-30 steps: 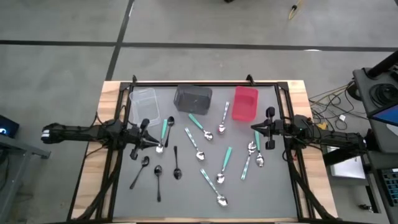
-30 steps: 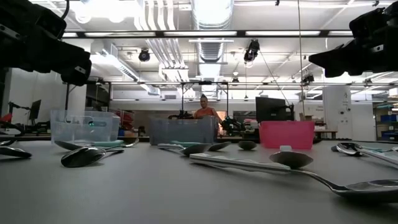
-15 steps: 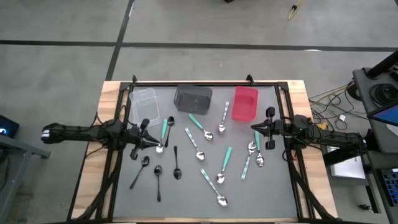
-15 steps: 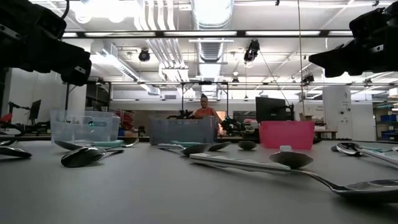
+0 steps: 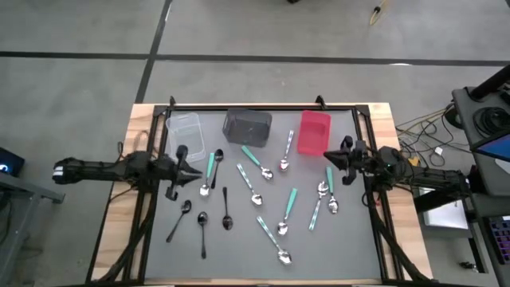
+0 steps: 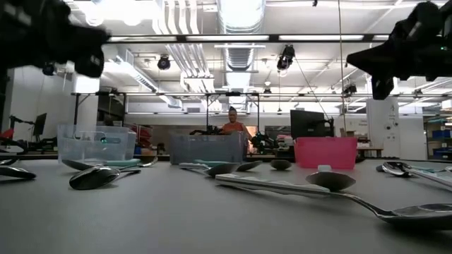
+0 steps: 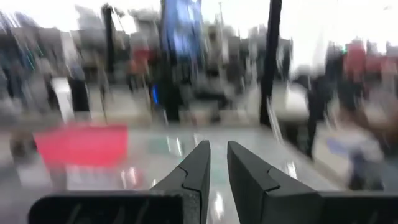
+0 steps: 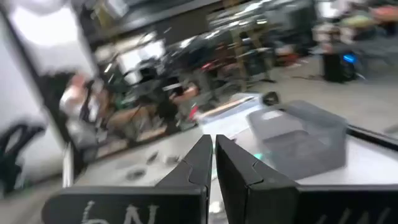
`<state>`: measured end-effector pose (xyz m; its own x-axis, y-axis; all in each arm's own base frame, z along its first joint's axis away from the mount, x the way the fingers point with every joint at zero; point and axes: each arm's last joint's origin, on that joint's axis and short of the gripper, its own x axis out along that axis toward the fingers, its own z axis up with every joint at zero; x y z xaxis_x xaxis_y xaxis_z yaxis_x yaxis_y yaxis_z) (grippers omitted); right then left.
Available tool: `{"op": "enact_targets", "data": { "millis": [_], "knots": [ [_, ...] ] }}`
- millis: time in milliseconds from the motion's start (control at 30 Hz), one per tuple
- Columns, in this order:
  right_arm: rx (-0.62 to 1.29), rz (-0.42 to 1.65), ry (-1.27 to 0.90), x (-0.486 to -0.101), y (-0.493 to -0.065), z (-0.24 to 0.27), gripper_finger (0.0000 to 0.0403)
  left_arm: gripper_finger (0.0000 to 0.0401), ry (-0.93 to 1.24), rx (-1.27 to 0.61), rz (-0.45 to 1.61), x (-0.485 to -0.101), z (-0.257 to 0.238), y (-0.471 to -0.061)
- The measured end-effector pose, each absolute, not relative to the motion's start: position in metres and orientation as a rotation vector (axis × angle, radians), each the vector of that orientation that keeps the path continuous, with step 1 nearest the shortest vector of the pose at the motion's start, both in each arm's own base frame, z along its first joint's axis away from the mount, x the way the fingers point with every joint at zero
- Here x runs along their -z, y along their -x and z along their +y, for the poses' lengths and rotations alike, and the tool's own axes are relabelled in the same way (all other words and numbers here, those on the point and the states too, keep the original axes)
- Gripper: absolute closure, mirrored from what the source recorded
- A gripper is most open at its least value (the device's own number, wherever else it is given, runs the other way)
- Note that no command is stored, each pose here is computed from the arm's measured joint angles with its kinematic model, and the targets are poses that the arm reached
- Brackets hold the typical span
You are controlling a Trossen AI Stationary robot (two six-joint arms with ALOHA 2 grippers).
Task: Sort silverware by color (type)
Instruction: Put the bottom green spoon into the red bin
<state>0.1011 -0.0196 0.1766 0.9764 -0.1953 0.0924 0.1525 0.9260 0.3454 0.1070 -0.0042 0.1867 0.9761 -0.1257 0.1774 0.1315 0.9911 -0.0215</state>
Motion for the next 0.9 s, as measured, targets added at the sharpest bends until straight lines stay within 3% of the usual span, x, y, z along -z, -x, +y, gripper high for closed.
{"op": "enact_targets", "data": {
  "millis": [200, 333, 567, 900],
  "knots": [
    [0.170, -0.156, -0.454, -0.180, -0.104, -0.020, 0.0390, 0.0363, 0.006, 0.129, -0.516, -0.217, -0.004, -0.096],
    [0.179, -0.116, -0.476, -0.189, -0.109, -0.021, 0.0390, 0.0363, -0.067, 0.105, -0.612, -0.225, -0.004, -0.091],
    [0.244, 0.157, -0.502, -0.202, -0.131, -0.025, 0.0390, 0.0363, -0.214, 0.058, -0.623, -0.225, -0.004, -0.091],
    [0.285, 0.497, -0.495, -0.230, -0.154, -0.029, 0.0390, 0.0363, 0.038, 0.119, -0.582, -0.223, -0.003, -0.095]
  ]
}}
